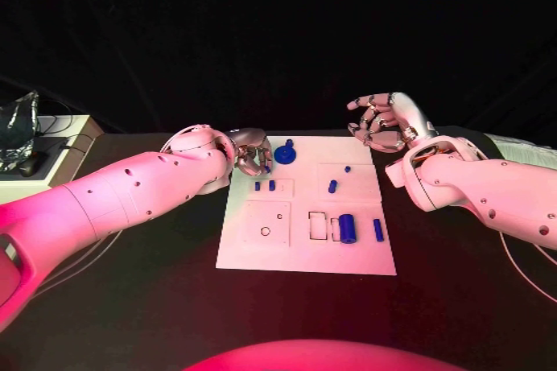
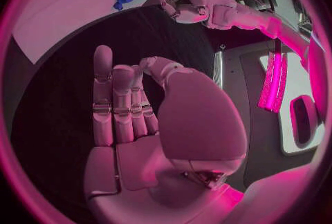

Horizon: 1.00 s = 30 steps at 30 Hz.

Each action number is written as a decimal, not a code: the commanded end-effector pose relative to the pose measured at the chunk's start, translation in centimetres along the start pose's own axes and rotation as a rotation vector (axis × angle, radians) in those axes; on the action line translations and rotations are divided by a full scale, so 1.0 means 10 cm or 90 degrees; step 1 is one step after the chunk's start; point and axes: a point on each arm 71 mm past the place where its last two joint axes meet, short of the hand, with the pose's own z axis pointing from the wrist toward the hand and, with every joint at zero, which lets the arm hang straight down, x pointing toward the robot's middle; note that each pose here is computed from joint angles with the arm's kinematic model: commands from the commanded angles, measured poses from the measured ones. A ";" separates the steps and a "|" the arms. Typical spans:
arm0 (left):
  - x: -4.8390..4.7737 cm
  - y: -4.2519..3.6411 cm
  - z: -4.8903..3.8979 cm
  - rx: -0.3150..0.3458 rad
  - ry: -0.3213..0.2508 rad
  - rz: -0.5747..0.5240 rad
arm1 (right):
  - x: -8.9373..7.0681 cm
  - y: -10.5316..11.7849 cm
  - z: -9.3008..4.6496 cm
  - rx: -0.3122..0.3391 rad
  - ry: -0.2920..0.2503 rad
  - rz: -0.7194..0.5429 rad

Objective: Assemble the parts on the task board

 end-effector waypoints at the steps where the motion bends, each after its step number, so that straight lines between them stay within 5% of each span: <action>1: 0.027 -0.012 0.008 -0.001 0.019 0.005 | 0.01 0.02 0.00 -0.009 0.007 0.000; 30: 0.023 -0.033 0.059 -0.016 -0.004 0.023 | 0.01 0.02 0.00 -0.010 0.007 0.000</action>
